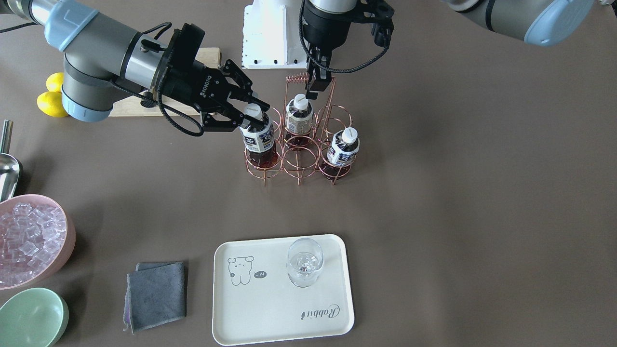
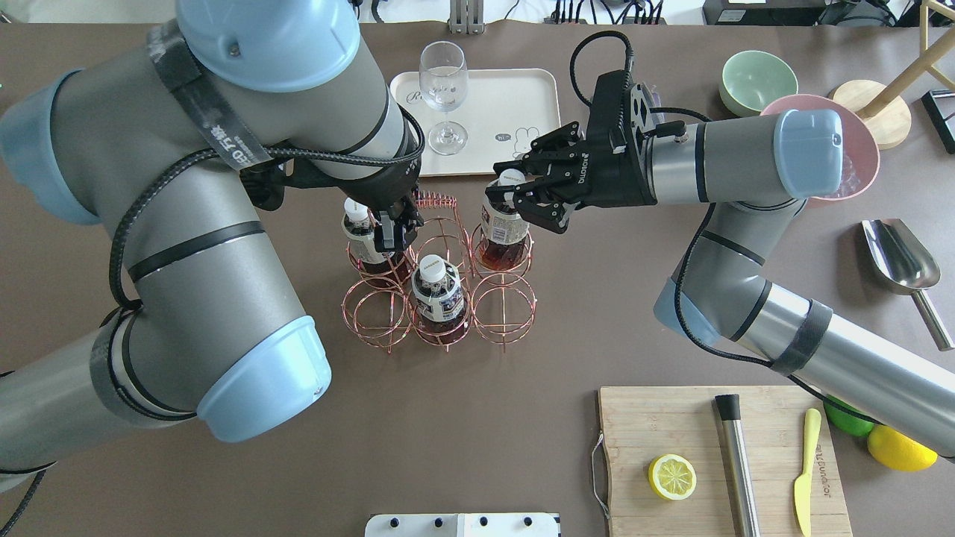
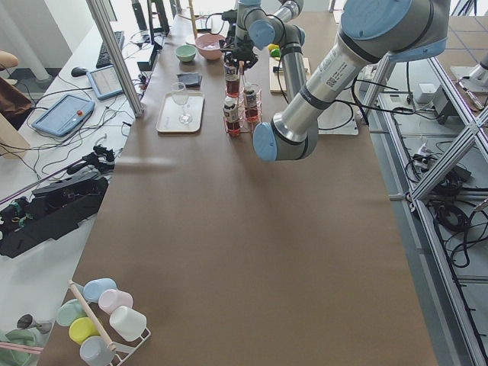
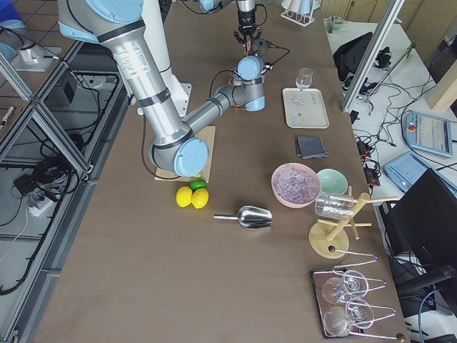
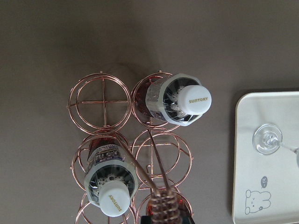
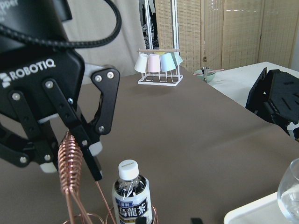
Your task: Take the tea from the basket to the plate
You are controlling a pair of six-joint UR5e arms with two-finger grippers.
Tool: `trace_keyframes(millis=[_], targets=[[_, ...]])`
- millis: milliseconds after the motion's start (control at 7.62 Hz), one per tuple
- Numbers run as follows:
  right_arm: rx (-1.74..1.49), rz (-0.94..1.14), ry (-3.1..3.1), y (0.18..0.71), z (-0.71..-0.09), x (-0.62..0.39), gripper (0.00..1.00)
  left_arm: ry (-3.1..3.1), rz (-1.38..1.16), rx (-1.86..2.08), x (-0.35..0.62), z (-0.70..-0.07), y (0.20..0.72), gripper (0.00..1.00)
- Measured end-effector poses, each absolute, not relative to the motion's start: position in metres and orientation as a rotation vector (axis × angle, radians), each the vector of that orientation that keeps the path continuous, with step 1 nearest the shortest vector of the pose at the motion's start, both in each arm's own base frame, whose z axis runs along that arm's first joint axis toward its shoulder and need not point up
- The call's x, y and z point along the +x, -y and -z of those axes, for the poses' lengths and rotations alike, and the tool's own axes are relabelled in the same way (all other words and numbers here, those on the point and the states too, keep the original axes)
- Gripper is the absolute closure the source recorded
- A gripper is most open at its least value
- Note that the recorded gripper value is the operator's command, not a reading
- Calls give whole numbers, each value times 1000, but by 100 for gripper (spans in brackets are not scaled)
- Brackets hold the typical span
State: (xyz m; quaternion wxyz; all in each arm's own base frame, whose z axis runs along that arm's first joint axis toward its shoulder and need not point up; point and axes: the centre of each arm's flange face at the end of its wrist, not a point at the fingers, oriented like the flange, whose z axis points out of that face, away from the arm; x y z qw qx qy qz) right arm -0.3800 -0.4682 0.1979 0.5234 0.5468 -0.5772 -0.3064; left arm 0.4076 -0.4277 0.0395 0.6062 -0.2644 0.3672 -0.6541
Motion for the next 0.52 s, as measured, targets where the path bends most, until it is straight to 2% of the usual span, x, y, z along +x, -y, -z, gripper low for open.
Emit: trace_keyframes(millis=[525], targets=[[1295, 634, 1380, 489, -136, -308, 100, -846, 1513, -608, 409, -40, 430, 100]])
